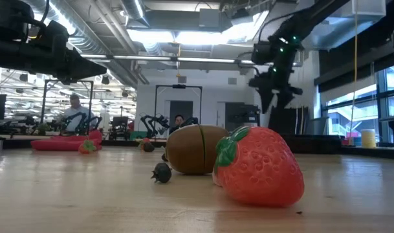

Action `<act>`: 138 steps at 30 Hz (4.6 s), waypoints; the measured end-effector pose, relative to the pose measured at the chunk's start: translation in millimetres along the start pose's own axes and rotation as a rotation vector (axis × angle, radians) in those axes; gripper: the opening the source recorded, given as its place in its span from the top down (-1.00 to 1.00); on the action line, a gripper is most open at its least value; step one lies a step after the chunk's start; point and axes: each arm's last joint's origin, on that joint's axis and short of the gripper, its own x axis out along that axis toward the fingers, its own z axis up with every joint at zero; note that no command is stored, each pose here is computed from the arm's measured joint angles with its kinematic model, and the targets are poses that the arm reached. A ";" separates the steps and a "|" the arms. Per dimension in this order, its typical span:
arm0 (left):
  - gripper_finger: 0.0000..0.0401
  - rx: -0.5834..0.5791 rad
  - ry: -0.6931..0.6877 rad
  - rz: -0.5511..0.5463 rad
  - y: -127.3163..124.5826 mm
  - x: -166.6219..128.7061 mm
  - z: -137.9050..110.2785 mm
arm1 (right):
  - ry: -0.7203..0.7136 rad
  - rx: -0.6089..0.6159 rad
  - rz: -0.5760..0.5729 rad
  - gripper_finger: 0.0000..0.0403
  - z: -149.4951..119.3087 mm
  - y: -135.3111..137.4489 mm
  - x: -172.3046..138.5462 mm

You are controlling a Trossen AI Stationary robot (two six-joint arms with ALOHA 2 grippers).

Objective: Pick and placing Produce into tupperware
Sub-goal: Put the top pink peach into the black bin, then put the red cherry into the black bin

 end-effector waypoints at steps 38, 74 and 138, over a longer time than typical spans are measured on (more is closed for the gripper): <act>0.52 0.000 0.000 0.000 0.0 0.0 0.0 | -0.154 -0.637 0.369 -0.36 -108.1 128.3 63.0; 0.53 0.000 0.000 0.000 0.0 0.0 0.0 | -0.085 -0.703 0.283 0.61 -124.1 140.0 91.1; 0.72 0.000 0.000 0.000 0.0 0.0 0.0 | 0.254 -0.036 -0.023 -0.14 -1.8 -29.7 41.6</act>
